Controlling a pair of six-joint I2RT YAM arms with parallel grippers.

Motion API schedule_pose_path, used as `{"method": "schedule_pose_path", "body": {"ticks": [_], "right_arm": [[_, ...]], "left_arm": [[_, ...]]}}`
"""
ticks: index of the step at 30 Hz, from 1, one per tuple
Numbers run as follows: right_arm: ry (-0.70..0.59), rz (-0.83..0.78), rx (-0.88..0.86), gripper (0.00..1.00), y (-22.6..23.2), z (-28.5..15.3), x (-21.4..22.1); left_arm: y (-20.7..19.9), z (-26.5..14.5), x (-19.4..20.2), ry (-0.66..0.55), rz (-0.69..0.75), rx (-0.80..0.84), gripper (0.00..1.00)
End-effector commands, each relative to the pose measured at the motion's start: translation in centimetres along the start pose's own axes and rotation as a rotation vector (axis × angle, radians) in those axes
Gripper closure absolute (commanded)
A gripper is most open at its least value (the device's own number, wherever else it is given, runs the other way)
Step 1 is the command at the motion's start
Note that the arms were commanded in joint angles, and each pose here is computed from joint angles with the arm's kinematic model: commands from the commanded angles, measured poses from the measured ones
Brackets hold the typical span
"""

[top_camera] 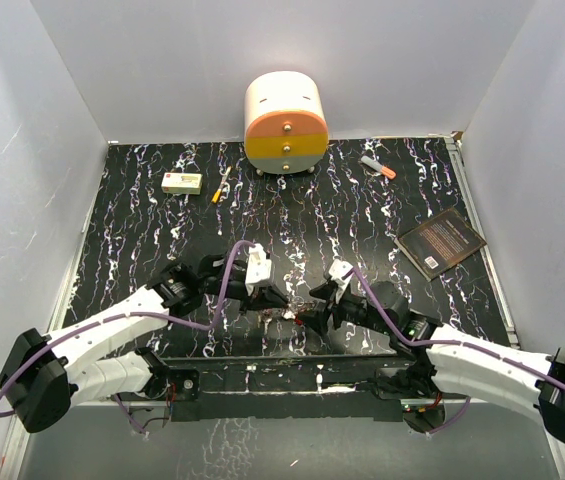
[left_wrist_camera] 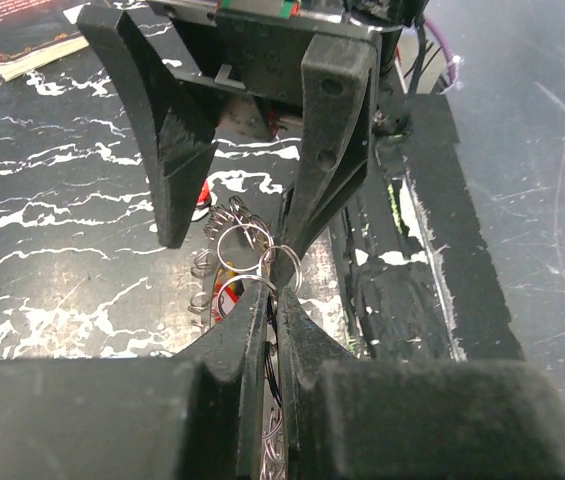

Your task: Put the keys on the keyring

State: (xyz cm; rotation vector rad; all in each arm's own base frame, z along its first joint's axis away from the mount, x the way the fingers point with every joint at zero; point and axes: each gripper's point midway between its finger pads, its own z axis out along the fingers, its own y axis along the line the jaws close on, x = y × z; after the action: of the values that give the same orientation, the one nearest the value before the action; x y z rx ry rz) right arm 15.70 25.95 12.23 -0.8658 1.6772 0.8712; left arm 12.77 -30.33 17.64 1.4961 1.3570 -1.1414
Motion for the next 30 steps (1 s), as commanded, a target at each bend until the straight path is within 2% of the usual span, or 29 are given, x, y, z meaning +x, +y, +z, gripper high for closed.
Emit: {"method": "schedule_pose_path", "body": {"ticks": [1,6,14,16,25,30], "right_arm": [[-0.215,-0.090,-0.053,0.31,1.1,0.6,-7.0],[-0.221,-0.096,-0.096,0.38,1.9,1.0,-7.9],[-0.216,-0.070,-0.136,0.62,2.8,0.8,-8.3],[-0.246,-0.071,-0.154,0.64,3.4,0.7,-10.1],[-0.240,-0.036,-0.216,0.64,4.8,0.4,-10.4],[-0.228,-0.021,-0.226,0.80,5.0,0.6,-10.1]], "left_arm": [[-1.1,-0.4,-3.6,-0.061,-0.009,0.070,1.00],[-1.6,-0.5,-3.8,-0.064,-0.050,0.084,1.00],[-1.8,-0.8,-4.5,-0.068,-0.073,0.086,1.00],[-2.0,-0.8,-4.6,-0.071,-0.083,0.093,1.00],[-2.4,-1.1,-5.6,-0.099,-0.101,0.099,1.00],[-2.4,-1.2,-5.7,-0.101,-0.077,0.092,1.00]]}}
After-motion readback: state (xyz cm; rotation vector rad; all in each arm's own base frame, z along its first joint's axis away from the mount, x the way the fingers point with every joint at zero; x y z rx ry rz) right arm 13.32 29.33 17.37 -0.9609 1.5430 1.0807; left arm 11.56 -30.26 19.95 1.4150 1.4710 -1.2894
